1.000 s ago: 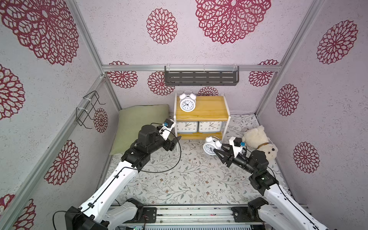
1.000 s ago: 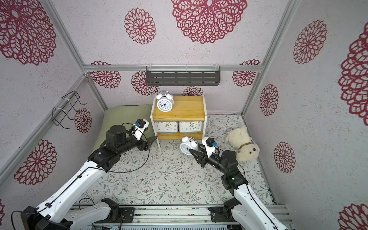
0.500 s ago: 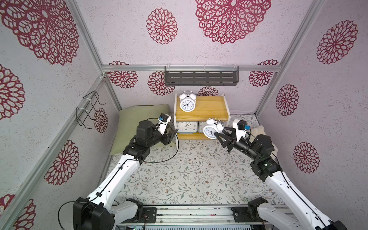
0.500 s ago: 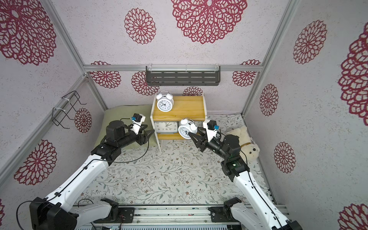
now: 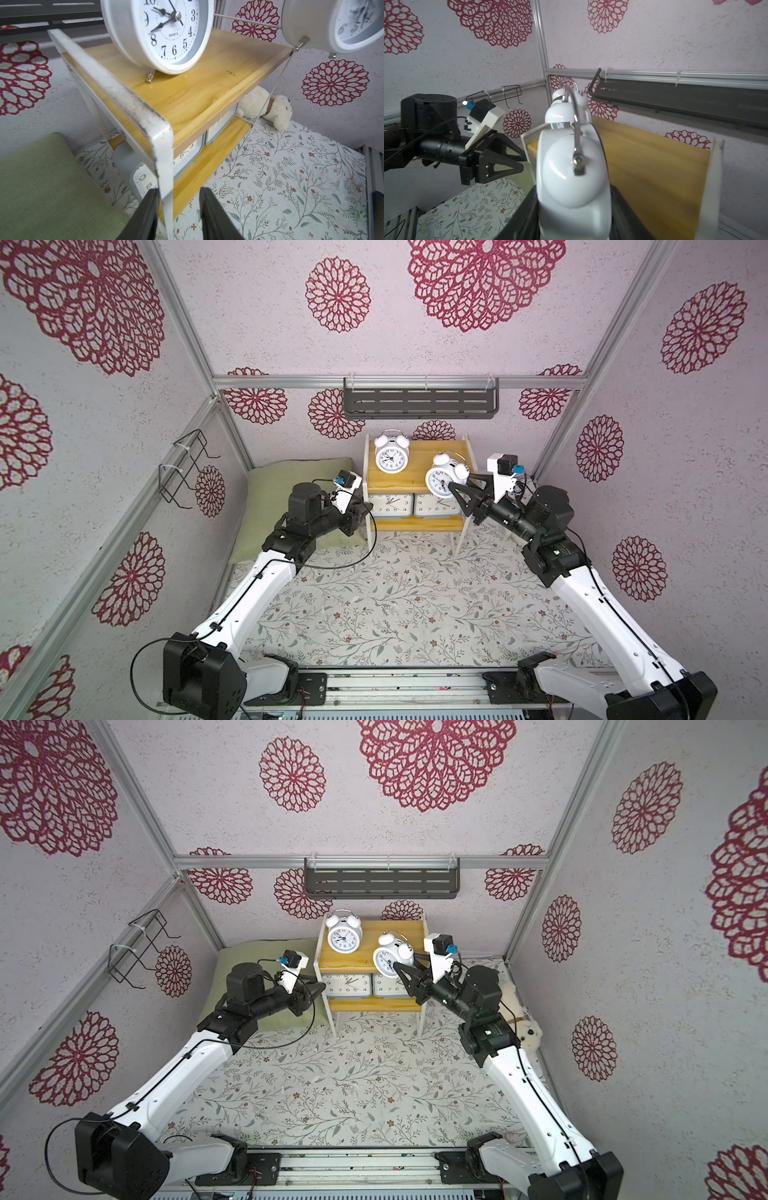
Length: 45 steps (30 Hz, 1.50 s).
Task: Place the alarm clocks on the shelf by style
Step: Place the alarm on the shelf.
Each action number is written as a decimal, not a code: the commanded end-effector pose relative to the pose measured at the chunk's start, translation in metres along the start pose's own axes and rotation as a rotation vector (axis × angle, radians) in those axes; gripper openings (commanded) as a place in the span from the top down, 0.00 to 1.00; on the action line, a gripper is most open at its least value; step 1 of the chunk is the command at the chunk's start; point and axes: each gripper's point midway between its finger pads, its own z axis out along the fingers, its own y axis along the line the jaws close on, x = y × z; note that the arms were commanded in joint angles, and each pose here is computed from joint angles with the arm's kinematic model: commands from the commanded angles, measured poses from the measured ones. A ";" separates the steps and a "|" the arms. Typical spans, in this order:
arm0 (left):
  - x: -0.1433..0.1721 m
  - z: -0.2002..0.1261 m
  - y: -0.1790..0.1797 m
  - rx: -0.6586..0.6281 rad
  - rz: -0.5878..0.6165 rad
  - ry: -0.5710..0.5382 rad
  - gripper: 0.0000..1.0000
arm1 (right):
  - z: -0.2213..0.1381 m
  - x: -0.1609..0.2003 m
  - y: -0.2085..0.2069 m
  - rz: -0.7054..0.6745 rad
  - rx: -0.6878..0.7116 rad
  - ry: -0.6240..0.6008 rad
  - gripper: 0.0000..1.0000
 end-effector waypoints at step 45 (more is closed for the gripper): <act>-0.007 0.002 0.003 0.023 0.035 -0.001 0.69 | 0.057 -0.021 -0.056 -0.044 0.110 0.084 0.68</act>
